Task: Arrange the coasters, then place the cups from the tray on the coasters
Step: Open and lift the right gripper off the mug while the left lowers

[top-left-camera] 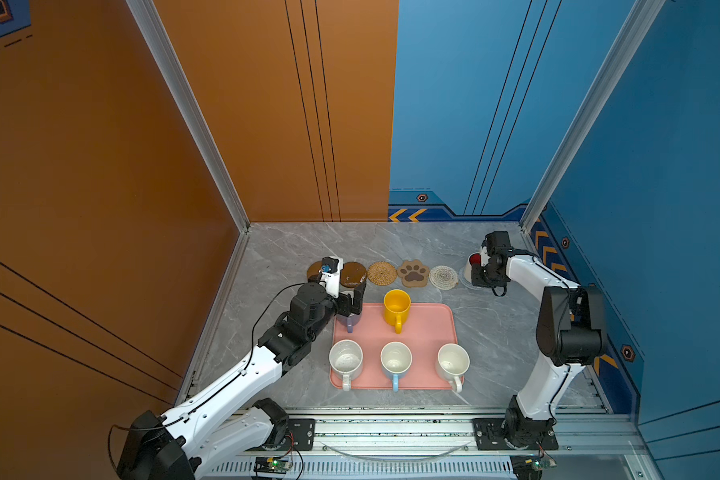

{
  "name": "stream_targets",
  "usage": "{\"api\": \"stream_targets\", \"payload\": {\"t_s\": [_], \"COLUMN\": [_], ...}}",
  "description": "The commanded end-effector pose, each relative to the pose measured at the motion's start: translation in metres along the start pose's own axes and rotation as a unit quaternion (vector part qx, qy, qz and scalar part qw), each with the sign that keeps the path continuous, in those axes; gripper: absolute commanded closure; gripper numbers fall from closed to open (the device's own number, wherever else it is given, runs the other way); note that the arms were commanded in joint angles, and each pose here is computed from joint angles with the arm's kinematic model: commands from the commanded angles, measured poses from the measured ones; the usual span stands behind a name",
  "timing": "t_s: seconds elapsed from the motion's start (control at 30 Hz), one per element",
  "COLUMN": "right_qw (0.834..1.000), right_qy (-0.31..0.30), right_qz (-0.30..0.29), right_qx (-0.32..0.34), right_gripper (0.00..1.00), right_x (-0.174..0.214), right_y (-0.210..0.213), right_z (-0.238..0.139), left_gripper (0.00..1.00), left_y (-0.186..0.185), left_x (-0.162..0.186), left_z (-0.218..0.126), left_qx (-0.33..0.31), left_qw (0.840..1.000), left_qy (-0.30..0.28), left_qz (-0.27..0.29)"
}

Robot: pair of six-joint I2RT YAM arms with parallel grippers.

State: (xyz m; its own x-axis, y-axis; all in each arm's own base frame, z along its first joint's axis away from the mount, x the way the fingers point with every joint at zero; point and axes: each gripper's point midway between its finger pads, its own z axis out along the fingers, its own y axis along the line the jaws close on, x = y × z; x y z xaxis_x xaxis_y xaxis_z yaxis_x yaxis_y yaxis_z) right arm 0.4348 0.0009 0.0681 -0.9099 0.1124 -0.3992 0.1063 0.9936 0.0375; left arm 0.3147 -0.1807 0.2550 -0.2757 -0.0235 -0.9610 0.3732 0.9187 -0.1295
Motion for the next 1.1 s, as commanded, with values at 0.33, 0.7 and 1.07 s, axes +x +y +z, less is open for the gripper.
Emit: {"api": "stream_targets", "payload": {"t_s": [0.33, 0.7, 1.07], "right_qw": [0.999, 1.0, 1.0], "right_qy": [-0.038, -0.031, -0.029], "right_qz": [0.0, 0.006, 0.012], "right_qx": [-0.01, -0.003, -0.004], "right_gripper": [1.0, 1.0, 0.71], "right_x": [-0.027, -0.019, -0.013], "right_y": [0.003, 0.0, 0.0], "right_z": [-0.004, -0.003, -0.009], "left_gripper": [0.0, 0.01, 0.01], "left_y": [0.007, 0.008, 0.009], "left_x": [-0.004, -0.004, -0.004], "left_z": [-0.004, -0.006, -0.008], "left_qx": [-0.011, -0.012, -0.014], "left_qw": [1.0, 1.0, 1.0], "left_qy": [-0.012, -0.014, -0.016], "left_qz": [-0.008, -0.008, -0.008]}}
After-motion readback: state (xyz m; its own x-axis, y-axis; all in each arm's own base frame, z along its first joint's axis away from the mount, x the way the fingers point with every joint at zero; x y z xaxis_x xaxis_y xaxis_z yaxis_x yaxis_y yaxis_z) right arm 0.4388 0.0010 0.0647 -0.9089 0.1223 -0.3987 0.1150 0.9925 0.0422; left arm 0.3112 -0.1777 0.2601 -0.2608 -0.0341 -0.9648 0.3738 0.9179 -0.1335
